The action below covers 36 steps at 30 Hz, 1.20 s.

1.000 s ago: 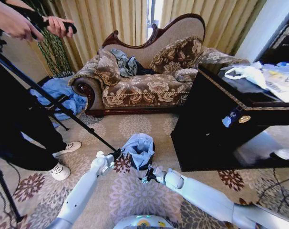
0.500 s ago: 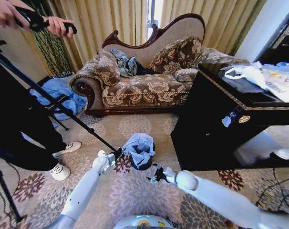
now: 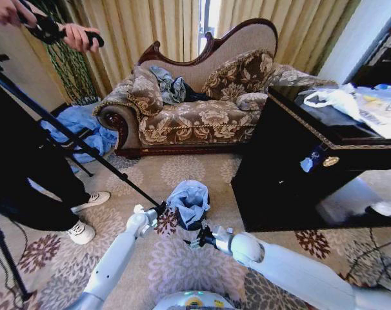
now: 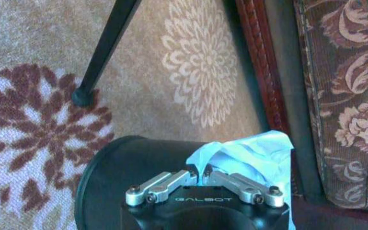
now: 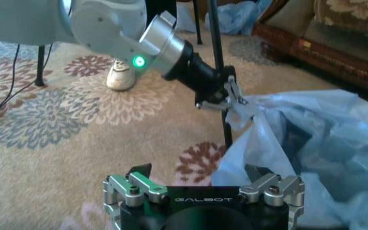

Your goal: Place a garbage bag over the trash bin.

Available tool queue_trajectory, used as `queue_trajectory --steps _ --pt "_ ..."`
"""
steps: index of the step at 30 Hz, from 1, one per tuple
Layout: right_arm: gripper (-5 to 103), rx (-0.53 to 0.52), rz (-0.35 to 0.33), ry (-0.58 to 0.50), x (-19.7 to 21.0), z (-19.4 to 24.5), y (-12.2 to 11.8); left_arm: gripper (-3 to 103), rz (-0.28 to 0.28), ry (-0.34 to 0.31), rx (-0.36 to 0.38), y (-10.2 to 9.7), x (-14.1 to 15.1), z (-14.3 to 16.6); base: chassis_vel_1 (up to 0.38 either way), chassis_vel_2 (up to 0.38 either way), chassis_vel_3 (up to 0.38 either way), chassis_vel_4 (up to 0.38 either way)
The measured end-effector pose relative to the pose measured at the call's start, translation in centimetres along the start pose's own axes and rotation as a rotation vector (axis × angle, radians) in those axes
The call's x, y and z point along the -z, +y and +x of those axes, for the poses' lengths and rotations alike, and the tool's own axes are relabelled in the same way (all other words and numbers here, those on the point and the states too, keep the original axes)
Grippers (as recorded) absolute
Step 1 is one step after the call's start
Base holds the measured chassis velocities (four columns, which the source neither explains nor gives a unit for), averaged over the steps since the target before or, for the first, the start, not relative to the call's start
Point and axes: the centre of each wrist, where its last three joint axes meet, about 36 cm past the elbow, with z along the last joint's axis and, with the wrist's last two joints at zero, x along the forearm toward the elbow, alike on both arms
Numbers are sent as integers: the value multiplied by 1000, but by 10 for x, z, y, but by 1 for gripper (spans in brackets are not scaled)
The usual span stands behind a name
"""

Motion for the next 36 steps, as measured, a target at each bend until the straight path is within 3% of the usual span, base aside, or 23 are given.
queue_trajectory --steps 18,27,36 --pt "97 -7 48 -52 15 -42 0 0 -2 -2 -3 -2 -2 0 0 0 0 0" --pt "97 -39 76 -50 13 -49 -11 0 -1 -1 -7 -3 -2 0 0 0 0 0" --pt "97 -57 73 -1 -11 -54 -18 0 -1 2 -10 -5 -2 0 0 0 0 0"
